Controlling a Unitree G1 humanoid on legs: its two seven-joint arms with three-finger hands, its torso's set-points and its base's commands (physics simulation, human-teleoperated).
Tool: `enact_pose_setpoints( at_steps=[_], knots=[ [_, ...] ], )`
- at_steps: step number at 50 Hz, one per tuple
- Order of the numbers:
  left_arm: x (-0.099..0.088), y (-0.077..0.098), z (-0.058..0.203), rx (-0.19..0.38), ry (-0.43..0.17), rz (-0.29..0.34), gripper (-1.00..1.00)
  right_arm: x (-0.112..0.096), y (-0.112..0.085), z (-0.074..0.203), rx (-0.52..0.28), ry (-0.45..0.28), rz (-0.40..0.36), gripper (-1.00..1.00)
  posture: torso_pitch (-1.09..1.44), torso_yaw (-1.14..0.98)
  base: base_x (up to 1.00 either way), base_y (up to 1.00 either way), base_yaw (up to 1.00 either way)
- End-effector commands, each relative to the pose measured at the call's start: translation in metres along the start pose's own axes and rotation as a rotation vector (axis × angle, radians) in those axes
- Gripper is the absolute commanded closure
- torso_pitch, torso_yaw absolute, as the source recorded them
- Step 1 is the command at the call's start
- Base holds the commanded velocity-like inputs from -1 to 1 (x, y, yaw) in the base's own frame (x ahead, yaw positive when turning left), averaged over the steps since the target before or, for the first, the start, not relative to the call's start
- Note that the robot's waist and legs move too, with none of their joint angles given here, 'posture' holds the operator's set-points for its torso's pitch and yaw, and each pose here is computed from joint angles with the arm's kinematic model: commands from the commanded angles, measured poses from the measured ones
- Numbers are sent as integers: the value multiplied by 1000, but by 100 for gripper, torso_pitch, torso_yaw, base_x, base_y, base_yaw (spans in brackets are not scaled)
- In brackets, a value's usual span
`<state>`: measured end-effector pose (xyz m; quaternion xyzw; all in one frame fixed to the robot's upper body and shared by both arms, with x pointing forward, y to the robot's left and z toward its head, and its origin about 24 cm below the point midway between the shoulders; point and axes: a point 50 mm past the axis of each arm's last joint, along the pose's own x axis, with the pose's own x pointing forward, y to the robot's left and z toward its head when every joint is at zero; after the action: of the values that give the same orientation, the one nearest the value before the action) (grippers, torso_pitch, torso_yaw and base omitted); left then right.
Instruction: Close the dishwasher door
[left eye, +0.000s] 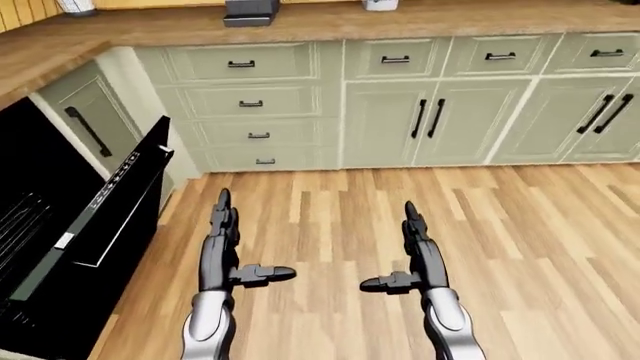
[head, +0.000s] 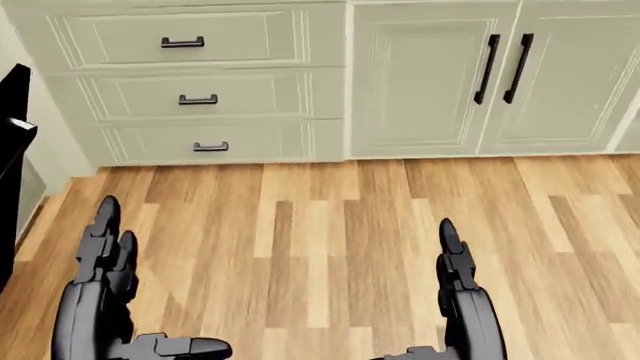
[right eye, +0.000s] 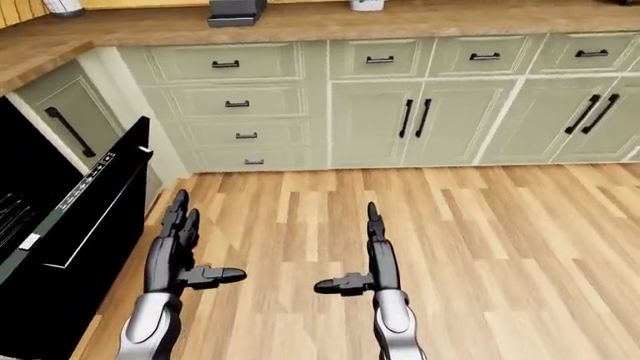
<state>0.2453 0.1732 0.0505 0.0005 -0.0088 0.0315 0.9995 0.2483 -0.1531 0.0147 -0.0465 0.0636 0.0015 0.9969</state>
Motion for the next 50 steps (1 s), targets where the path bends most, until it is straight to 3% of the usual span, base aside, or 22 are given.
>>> enact_pose_setpoints(
  at_steps=[1,6,50],
  knots=[
    [2,2,15,6,-78,5,-100,3,1,19,2,-95,5,-100,0,0,0,0,-79],
    [2,2,16,5,-80,5,-100,2,1,19,4,-97,4,-100,0,0,-1,0,-70],
    [-2,3,20,4,-93,8,-100,1,1,22,1,-101,-10,-100,0,0,0,17,0]
  ],
)
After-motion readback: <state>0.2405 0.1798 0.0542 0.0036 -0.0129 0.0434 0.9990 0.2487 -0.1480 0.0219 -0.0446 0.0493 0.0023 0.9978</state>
